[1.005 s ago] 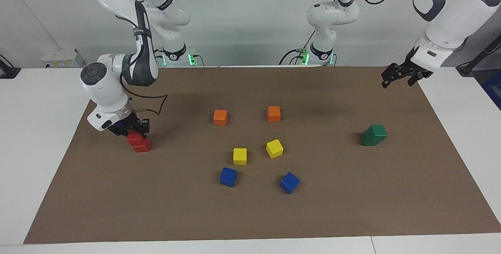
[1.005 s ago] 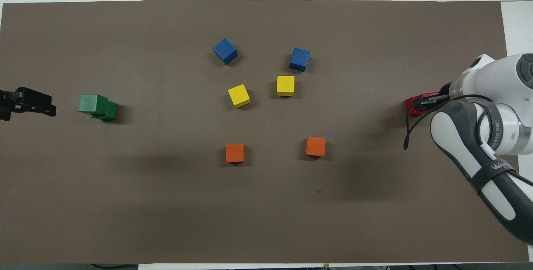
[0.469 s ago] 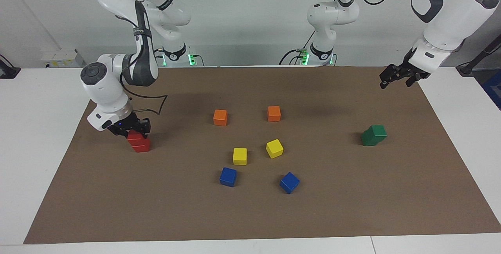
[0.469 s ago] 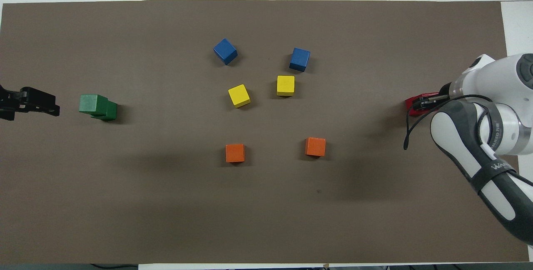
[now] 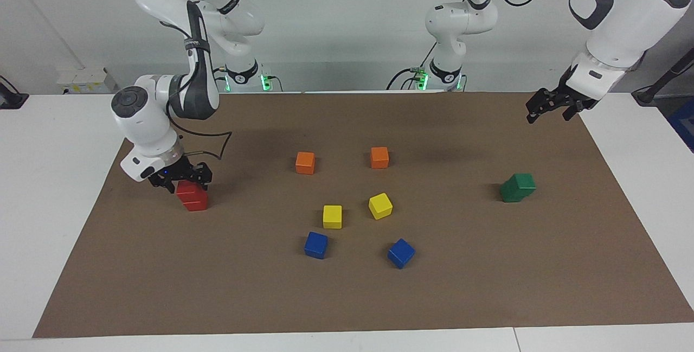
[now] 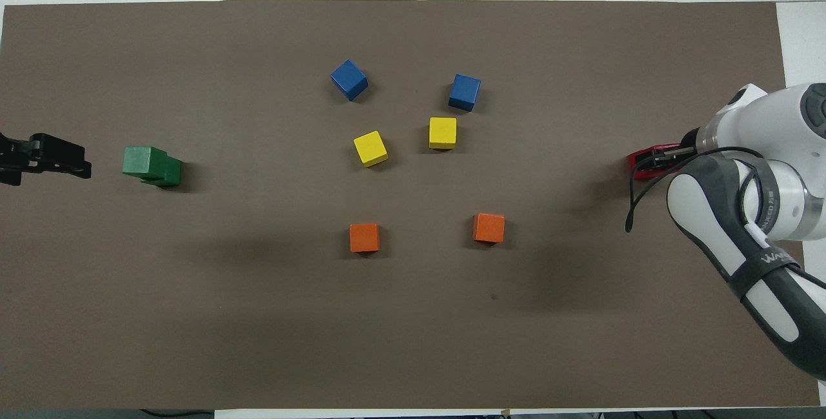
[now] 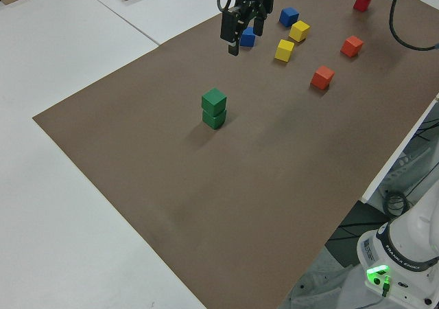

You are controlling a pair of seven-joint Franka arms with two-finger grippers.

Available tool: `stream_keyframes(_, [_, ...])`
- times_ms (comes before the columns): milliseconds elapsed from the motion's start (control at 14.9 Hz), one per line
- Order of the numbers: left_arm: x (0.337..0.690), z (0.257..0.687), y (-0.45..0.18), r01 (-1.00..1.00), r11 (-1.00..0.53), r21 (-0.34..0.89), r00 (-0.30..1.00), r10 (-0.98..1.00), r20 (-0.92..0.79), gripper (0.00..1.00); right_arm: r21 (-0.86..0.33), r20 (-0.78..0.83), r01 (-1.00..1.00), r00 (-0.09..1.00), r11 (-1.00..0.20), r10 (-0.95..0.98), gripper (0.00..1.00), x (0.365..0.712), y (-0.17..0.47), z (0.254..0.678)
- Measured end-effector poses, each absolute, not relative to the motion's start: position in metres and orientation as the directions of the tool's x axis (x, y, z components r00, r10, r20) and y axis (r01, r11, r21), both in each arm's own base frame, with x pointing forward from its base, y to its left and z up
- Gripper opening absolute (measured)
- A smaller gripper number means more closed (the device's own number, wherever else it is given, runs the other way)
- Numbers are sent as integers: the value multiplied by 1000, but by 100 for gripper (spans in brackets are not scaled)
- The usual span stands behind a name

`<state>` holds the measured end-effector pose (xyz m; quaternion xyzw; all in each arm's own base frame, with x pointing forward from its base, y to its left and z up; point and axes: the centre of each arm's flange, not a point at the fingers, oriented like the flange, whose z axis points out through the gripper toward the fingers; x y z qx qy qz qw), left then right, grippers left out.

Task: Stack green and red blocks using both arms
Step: 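Open the right gripper and withdraw it from the red stack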

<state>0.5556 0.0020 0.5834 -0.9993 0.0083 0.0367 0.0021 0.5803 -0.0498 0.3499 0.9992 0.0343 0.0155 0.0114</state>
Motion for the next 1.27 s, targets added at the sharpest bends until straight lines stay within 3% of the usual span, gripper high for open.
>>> stream_keyframes(201, [557,586,-25,-56,-998,-14,997,-55,-57,100,27,80,29,996,-999,31,100,593,-46,377])
stream_keyframes(402, [558,587,-33,-63,-998,-15,997,-63,-47,100,29,93,29,995,-999,31,100,602,-24,440])
stream_keyframes(670, [558,587,-32,-63,-998,-15,997,-62,-47,100,38,85,39,995,-999,42,100,581,-12,511])
stream_keyframes(938, [558,587,-30,-58,-998,-15,997,-58,-46,100,46,53,43,998,-998,46,100,552,-9,550])
stream_keyframes(1273, [558,586,-32,-62,-998,-15,997,-61,-46,100,51,73,43,996,-998,47,100,545,-8,565])
